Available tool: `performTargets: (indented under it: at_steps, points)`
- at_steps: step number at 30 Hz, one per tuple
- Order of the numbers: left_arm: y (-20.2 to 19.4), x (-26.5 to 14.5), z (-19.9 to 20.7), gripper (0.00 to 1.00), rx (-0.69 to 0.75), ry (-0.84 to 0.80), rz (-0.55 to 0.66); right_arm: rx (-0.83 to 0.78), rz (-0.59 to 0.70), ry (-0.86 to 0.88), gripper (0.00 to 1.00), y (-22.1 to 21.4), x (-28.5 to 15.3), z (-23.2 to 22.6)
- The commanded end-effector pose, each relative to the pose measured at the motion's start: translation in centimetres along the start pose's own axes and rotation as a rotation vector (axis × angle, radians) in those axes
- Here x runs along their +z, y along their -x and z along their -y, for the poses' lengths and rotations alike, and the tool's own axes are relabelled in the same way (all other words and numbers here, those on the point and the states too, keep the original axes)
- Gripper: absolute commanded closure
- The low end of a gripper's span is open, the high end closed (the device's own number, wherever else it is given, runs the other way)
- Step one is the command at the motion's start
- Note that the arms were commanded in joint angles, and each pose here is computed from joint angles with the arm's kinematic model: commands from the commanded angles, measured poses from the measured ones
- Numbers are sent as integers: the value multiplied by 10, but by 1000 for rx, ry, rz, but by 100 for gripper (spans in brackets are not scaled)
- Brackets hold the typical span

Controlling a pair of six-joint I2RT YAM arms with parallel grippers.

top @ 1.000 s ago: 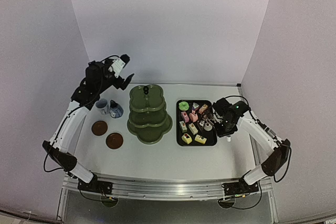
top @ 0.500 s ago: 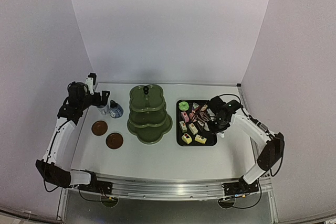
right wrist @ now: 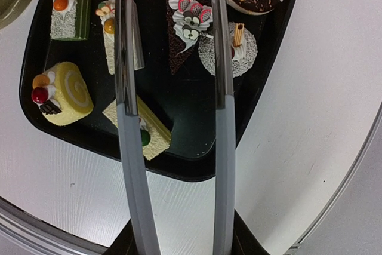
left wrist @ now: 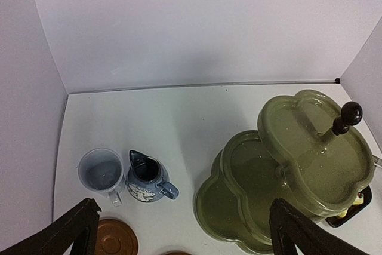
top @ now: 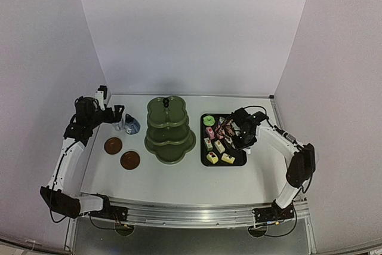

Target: Serve the afternoon tea

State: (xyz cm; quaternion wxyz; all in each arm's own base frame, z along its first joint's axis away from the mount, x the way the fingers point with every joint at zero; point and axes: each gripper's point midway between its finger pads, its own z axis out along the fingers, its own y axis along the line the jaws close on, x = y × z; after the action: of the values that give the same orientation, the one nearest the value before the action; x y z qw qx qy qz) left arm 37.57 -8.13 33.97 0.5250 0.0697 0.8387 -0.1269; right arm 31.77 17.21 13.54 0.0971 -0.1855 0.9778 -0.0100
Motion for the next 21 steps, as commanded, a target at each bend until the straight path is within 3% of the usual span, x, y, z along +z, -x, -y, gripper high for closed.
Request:
performTargets:
  at_steps: [1, 14, 18, 20, 21]
  points:
    - [4, -4, 1, 0, -1, -11, 30, 19, 33, 12, 64, 12, 0, 0]
    - [-1, -3, 1, 0, 3, -14, 24, 28, -7, 59, 65, 11, 16, -5]
    - [-3, -2, 2, 0, 1, -19, 22, 34, 8, 61, 80, 13, 11, -6]
    - [-5, -1, 1, 0, -2, -19, 20, 39, 28, 58, 97, 15, 4, -4]
    - [-5, -1, 1, 0, -1, -19, 20, 42, 39, 51, 99, 15, 0, -2]
